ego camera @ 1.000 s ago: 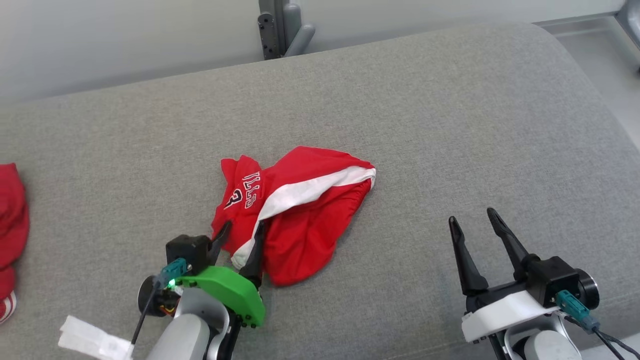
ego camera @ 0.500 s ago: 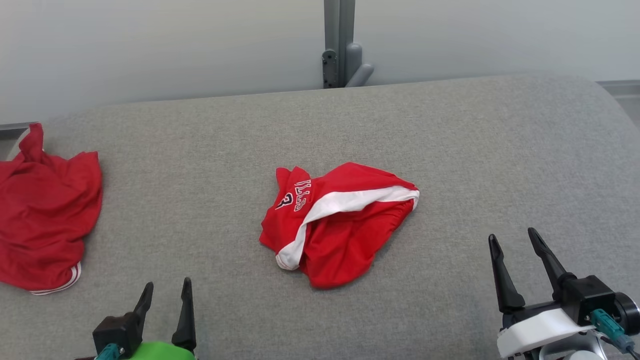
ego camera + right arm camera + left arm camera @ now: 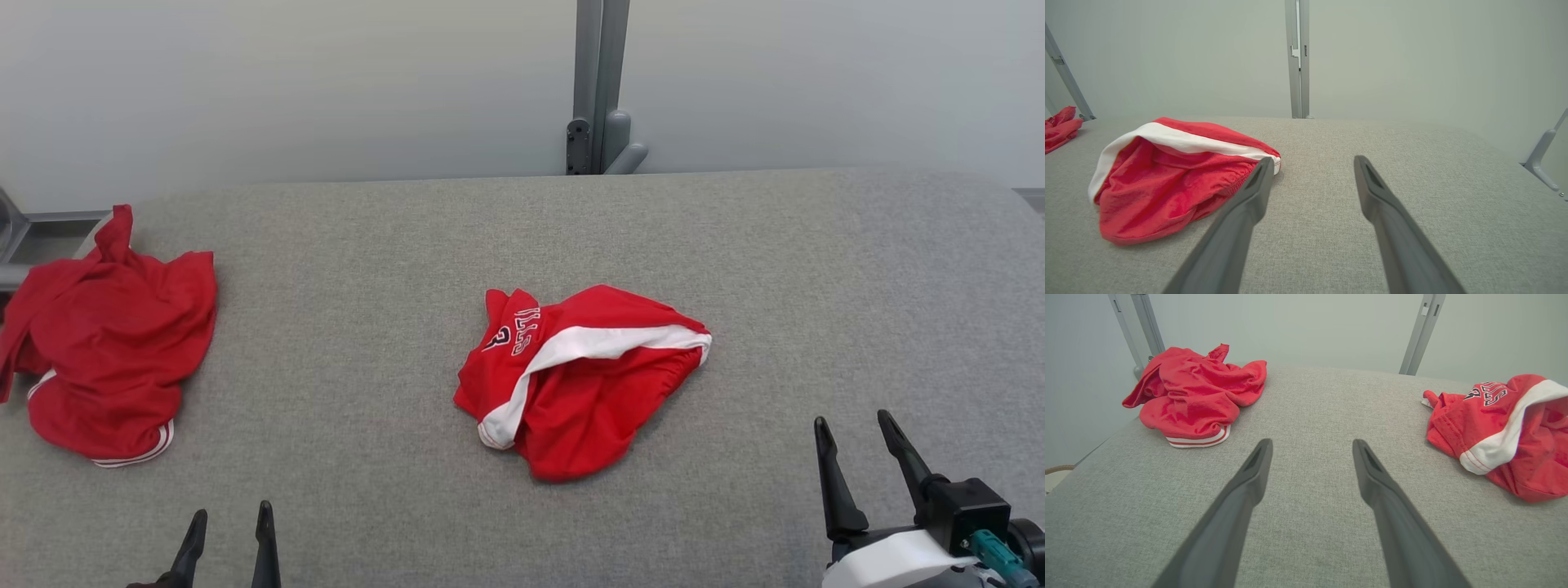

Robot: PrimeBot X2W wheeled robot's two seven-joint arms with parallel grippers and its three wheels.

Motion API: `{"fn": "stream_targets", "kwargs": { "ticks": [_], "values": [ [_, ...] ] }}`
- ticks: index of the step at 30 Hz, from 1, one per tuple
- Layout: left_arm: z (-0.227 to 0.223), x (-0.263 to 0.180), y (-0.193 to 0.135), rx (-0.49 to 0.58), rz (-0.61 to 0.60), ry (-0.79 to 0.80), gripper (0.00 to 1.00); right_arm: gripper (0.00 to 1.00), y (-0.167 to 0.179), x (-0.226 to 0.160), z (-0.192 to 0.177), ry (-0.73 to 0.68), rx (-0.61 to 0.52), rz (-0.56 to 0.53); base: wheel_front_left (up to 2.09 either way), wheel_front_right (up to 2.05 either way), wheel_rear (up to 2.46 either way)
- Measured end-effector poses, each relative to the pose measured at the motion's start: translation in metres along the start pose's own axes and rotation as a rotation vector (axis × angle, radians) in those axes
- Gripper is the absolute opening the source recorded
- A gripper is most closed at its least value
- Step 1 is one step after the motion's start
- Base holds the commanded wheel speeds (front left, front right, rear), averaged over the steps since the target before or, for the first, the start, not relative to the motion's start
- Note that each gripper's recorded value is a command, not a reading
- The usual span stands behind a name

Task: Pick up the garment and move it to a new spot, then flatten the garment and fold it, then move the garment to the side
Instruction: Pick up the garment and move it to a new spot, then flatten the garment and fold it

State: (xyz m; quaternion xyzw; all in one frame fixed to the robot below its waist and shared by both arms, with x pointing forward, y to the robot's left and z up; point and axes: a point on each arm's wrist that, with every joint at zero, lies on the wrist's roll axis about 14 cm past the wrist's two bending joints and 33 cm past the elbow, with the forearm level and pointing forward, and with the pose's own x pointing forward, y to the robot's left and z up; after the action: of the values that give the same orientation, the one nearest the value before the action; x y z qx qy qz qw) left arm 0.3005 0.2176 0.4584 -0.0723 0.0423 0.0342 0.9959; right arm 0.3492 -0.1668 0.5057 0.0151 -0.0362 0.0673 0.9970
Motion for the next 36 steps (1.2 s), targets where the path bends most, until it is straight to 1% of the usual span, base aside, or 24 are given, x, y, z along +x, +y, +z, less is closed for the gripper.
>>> {"fn": "stream_targets", "kwargs": {
  "ticks": [13,28,32,36],
  "values": [
    [0.003,0.004,-0.009,-0.004,-0.042,-0.019,1.00,1.00,-0.012,-0.011,-0.008,0.026,-0.001,-0.047,0.00,0.00,0.00],
    [0.004,0.010,-0.014,0.001,-0.057,-0.025,1.00,1.00,-0.010,-0.011,-0.008,0.026,0.006,-0.047,0.00,0.00,0.00],
    [0.010,0.018,-0.028,0.008,-0.105,-0.043,1.00,1.00,-0.013,-0.011,-0.007,0.023,0.005,-0.057,0.00,0.00,0.00],
    [0.008,0.027,-0.061,0.010,-0.204,-0.035,1.00,1.00,-0.017,-0.012,-0.006,0.021,0.005,-0.068,0.00,0.00,0.00]
  ]
}}
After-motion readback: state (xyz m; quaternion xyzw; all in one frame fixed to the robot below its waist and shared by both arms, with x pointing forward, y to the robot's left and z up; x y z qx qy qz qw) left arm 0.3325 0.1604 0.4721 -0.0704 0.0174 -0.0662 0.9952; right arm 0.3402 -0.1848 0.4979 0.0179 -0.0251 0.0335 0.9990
